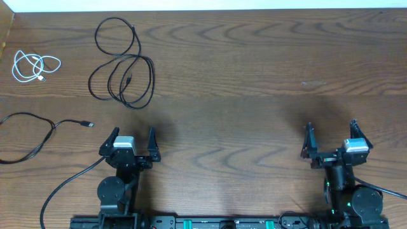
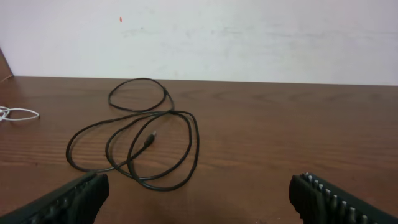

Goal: Untangle cables

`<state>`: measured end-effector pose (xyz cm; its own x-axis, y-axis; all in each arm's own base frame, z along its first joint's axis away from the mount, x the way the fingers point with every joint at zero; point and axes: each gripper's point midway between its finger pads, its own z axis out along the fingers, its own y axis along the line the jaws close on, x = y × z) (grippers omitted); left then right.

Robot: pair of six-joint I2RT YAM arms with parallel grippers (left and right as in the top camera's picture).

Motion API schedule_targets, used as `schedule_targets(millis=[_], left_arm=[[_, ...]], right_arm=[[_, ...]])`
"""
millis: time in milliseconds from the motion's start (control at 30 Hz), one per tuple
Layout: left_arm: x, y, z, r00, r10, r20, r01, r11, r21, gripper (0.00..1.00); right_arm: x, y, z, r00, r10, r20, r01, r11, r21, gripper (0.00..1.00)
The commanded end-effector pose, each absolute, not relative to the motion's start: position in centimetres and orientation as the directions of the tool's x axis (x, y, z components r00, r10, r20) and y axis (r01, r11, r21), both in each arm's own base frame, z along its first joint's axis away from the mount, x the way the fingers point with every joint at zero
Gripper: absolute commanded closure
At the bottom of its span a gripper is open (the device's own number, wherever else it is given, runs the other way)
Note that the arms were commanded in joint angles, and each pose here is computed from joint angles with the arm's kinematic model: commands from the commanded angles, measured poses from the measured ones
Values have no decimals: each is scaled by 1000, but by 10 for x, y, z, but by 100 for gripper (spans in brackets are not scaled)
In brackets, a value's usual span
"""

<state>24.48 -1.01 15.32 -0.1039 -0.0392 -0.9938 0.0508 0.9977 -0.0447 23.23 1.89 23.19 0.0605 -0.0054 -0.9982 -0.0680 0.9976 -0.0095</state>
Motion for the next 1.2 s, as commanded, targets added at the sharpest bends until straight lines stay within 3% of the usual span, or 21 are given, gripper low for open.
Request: schedule_targets(millis=[0,633,1033,1167], left_arm=[[244,-13,138,-151,-41,-988,64,997,-51,2],[244,-13,138,-151,-41,-988,64,997,-51,2],[244,-13,138,-151,-41,-988,64,997,-51,2],[244,-13,138,-151,-41,-988,64,997,-51,2]], right_arm=[[237,12,220,62,-19,-998,-38,999,-21,1],[243,-7,206,88,-24,-996,45,999,-20,1],[246,-11,181,25,-8,-1000,59,998,-7,1],[246,-11,157,-74,3,-997,58,998,-1,1]])
